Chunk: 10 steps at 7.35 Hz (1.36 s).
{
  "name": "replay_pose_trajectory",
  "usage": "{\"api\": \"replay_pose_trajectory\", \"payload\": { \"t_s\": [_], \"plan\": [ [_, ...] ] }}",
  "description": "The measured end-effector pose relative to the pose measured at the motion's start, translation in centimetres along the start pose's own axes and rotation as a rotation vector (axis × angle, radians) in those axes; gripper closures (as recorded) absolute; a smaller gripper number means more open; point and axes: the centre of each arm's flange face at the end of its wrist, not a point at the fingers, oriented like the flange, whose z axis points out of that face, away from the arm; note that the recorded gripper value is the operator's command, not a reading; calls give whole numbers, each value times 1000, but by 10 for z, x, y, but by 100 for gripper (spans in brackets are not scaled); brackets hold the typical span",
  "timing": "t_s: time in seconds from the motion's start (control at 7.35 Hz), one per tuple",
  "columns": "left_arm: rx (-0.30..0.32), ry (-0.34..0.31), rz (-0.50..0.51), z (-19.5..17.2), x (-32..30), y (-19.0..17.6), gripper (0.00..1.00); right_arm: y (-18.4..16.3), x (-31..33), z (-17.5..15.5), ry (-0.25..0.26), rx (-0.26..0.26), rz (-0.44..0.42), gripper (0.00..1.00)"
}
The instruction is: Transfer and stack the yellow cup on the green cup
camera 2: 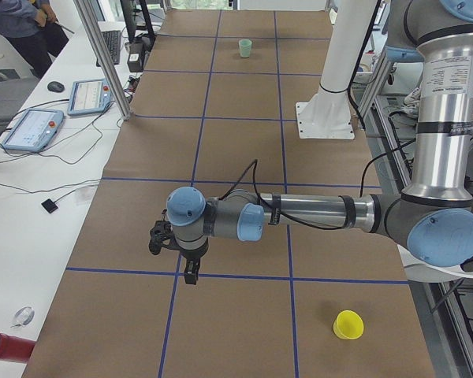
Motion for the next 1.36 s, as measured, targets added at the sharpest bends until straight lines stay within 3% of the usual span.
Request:
{"api": "replay_pose_trajectory", "payload": {
  "t_s": [0.68, 1.09, 1.36],
  "plan": [
    [73, -7, 64, -18, 16, -9, 0, -9, -6, -9, -1, 20, -14, 0],
    [199, -3, 184, -38, 36, -31, 0, -23, -24, -35, 3, 108, -55, 0],
    [234, 3, 216, -43, 41, -36, 0, -31, -30, -43, 3, 137, -49, 0]
  ]
}}
